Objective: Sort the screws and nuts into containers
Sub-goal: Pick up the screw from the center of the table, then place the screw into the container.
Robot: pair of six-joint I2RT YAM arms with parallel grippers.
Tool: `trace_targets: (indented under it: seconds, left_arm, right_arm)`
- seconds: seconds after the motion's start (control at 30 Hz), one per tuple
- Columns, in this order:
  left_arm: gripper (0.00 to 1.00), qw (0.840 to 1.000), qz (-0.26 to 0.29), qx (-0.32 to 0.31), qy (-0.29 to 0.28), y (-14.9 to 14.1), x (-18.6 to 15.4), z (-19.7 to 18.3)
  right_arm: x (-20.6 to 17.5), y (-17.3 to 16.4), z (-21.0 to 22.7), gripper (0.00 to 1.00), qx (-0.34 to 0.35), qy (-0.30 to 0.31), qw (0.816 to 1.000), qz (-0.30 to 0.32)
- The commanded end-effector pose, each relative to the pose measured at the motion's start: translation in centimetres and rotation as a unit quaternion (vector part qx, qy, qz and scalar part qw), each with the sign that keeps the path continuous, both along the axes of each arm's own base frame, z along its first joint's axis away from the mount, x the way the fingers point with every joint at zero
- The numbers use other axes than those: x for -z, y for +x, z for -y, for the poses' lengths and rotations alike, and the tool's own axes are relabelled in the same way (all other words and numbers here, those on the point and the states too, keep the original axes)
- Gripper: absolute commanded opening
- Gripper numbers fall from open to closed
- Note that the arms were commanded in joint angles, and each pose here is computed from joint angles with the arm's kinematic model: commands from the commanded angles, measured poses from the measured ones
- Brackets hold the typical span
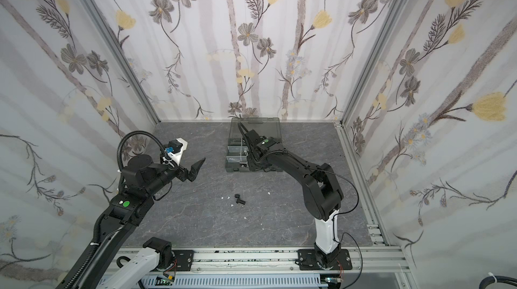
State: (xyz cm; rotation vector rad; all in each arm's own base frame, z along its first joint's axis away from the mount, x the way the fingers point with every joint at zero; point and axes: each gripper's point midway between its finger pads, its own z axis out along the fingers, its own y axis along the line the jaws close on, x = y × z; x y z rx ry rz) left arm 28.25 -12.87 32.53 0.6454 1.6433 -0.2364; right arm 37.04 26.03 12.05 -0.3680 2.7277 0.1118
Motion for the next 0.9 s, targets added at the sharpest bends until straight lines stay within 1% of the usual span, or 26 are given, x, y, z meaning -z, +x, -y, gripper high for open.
trace_targets:
  seconds: [0.0,0.1,0.23,0.47,0.87]
  left_arm:
    - [1.00,1.000,0.017,0.000,-0.001,0.2,-0.7,0.0]
    - [1.00,1.000,0.017,-0.001,-0.001,0.2,-0.5,0.0]
    - [1.00,1.000,0.015,-0.002,0.000,0.3,-0.4,0.0]
    - [1.00,1.000,0.014,-0.007,0.002,0.5,-0.2,-0.1]
    - [1.00,1.000,0.008,-0.005,0.004,0.7,0.2,0.0]
  right_arm:
    - [-1.3,1.2,3.2,0.05,0.007,-0.040,0.999,0.017]
    - [-1.8,2.5,5.3,0.05,0.020,-0.054,0.998,0.026]
    - [-1.4,4.0,7.4,0.05,0.026,-0.070,0.997,0.025]
    - [-0.7,5.8,7.4,0.05,0.017,-0.076,0.997,0.028]
    - [1.3,5.3,7.9,0.04,0.017,-0.086,0.996,0.012]
